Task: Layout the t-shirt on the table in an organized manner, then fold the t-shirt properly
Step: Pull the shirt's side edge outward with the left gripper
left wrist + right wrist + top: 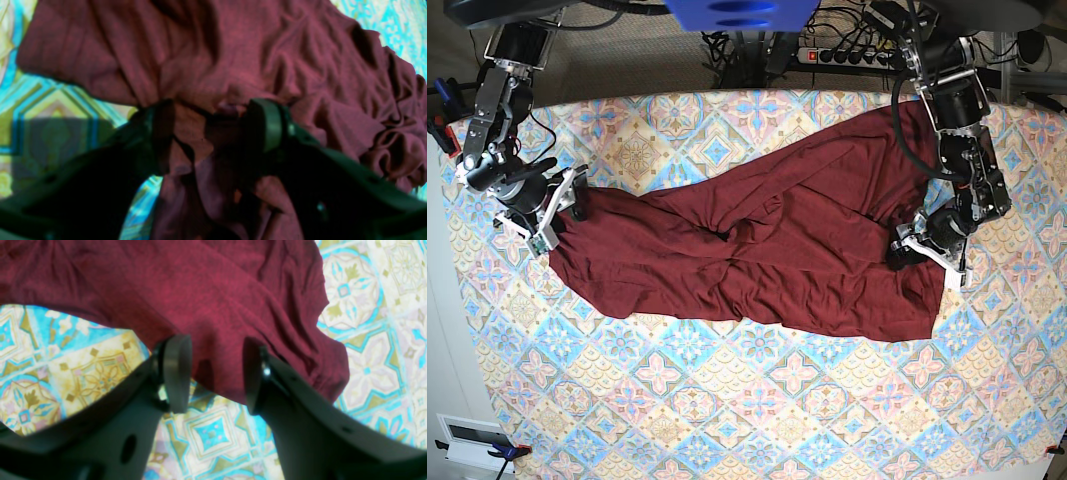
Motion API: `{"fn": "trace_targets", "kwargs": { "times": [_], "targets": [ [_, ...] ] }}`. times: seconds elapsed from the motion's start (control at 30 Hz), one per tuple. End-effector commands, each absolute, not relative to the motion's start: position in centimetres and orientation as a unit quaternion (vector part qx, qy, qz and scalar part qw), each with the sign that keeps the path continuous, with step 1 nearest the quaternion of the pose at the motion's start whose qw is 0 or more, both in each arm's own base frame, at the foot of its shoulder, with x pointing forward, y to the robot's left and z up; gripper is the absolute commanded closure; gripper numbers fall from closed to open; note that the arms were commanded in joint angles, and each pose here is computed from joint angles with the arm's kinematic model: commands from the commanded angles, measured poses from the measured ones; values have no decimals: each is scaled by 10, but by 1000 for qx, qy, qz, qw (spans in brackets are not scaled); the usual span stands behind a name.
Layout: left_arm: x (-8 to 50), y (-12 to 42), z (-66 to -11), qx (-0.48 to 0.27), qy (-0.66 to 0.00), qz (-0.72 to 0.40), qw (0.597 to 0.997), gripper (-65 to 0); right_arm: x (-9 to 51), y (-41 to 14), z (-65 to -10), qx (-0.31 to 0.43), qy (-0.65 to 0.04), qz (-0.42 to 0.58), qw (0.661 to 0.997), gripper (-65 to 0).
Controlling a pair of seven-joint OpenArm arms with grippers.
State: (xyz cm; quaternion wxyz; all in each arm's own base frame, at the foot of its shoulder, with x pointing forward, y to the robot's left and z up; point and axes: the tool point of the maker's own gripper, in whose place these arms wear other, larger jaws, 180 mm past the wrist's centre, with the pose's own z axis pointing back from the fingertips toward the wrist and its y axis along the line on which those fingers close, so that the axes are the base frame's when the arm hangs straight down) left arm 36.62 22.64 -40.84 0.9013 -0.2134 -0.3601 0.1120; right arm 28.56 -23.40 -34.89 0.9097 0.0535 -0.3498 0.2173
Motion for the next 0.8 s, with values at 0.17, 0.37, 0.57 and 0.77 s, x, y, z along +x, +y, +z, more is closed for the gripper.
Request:
{"fn": "trace_targets", "kwargs": {
  "times": [0.17,0.37,0.57,0.77],
  "targets": [
    [373,232,-397,-210,-373,110,897,-355,295,-236,-333,48,-373,223,899,-237],
    [362,271,-394,-207,-388,177,881,-355,295,-237,-334,49,-373,222,900,-237],
    [362,243,-417,-223,-361,157,892,-352,294,-235,-337,51,-369,223,901,-237],
    [368,212,-423,-229,-351,105,902,-167,294,-235,-337,51,-369,223,901,-237]
  ]
}}
